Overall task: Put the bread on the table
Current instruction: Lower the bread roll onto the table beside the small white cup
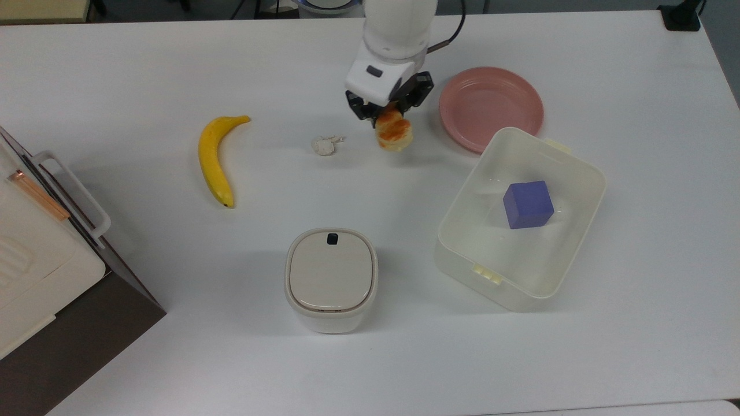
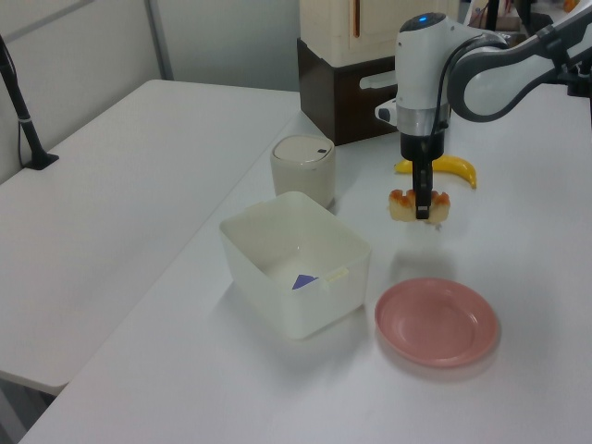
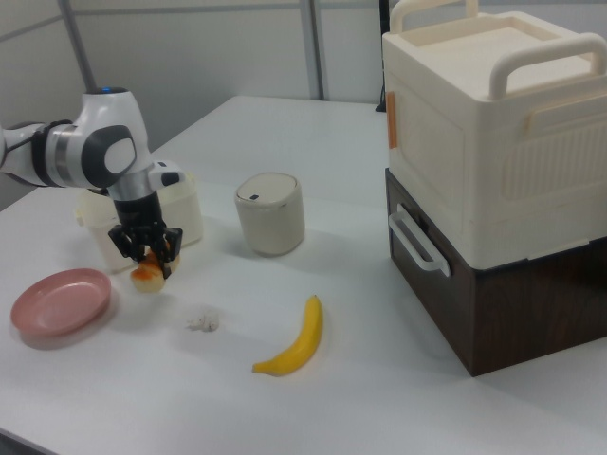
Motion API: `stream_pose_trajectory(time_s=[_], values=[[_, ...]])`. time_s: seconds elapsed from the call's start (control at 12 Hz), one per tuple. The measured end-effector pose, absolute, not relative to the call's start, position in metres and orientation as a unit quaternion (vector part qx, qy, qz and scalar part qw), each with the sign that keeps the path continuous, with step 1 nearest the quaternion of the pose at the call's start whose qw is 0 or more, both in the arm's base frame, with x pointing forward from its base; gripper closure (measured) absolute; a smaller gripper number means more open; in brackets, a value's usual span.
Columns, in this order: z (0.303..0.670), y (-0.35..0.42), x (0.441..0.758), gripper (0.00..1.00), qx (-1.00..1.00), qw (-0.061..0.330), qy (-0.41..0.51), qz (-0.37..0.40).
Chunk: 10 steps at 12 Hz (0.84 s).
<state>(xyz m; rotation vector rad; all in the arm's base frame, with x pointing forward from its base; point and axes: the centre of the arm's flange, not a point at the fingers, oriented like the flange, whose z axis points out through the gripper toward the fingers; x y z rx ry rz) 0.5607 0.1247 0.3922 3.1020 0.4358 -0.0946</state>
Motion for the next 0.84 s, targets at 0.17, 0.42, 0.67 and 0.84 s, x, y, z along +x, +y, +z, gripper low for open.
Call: stream_pose_trajectory(time_s=[0.17,0.42,0.67,0.84], values=[[0.386,0.106,0.565,0.56,0.991,0.004,0.129,-0.036],[0.364,0.1,0.567,0.56,0.99,0.01,0.133,-0.054],[0.352,0.114,0.56,0.56,0.988,0.009,0.146,-0.053],[0.347,0.13,0.553,0.56,0.985,0.01,0.16,-0.057]])
